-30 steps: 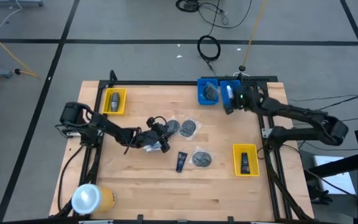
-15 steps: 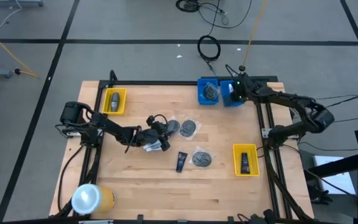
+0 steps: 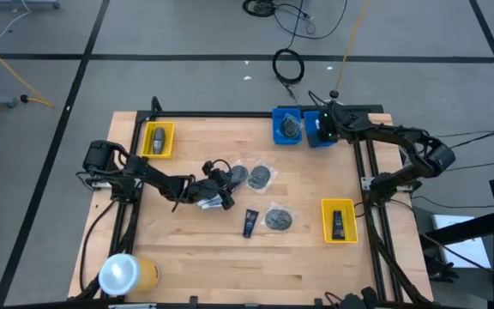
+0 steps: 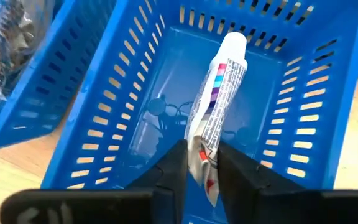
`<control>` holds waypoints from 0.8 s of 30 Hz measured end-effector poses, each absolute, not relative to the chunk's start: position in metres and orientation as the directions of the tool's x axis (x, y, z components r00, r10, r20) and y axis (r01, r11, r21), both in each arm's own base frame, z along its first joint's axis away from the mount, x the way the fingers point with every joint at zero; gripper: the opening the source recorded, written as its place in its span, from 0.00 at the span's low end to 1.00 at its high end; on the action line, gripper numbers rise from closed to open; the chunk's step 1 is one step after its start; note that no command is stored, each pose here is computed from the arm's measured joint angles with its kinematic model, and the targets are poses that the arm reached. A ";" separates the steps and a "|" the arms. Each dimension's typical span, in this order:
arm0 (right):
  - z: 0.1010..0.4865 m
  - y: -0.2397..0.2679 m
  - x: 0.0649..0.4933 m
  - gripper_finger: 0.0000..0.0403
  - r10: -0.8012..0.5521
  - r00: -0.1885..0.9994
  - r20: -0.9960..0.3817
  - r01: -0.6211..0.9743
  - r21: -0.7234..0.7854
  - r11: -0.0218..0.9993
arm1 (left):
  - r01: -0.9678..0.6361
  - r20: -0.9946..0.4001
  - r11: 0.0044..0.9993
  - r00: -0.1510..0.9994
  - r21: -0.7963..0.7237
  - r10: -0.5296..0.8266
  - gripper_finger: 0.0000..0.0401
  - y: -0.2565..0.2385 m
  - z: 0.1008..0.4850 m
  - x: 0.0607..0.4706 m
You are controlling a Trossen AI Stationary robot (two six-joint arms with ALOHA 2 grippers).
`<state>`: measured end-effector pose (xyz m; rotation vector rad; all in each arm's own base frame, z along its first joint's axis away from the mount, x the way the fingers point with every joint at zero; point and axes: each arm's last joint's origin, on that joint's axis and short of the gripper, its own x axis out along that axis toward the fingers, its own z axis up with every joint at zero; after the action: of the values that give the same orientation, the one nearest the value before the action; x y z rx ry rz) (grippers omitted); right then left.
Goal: Pick & Place Travel size toiletries
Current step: Put the white toothpaste into the right blue bin, then put the blue shaver into the right yellow bin
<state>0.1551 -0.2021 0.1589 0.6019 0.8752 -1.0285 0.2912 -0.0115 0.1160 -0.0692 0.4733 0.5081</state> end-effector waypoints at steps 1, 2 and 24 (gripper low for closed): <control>0.159 -0.203 0.155 0.19 -0.479 0.247 -0.842 0.911 0.033 0.410 | -0.485 -0.453 0.873 0.769 0.048 0.452 0.47 -0.012 0.116 0.291; 0.160 -0.203 0.156 0.22 -0.485 0.251 -0.837 0.911 0.036 0.411 | -0.487 -0.453 0.872 0.769 0.045 0.452 0.47 -0.012 0.116 0.291; 0.247 -0.132 0.179 0.45 -0.631 0.581 -0.514 0.734 -0.005 0.680 | -0.445 -0.424 0.893 0.798 0.065 0.428 0.47 -0.013 0.120 0.294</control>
<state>0.1793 -0.1316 0.2465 0.2180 0.5106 -0.8044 0.2936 -0.0130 0.1197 -0.0387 0.4454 0.4684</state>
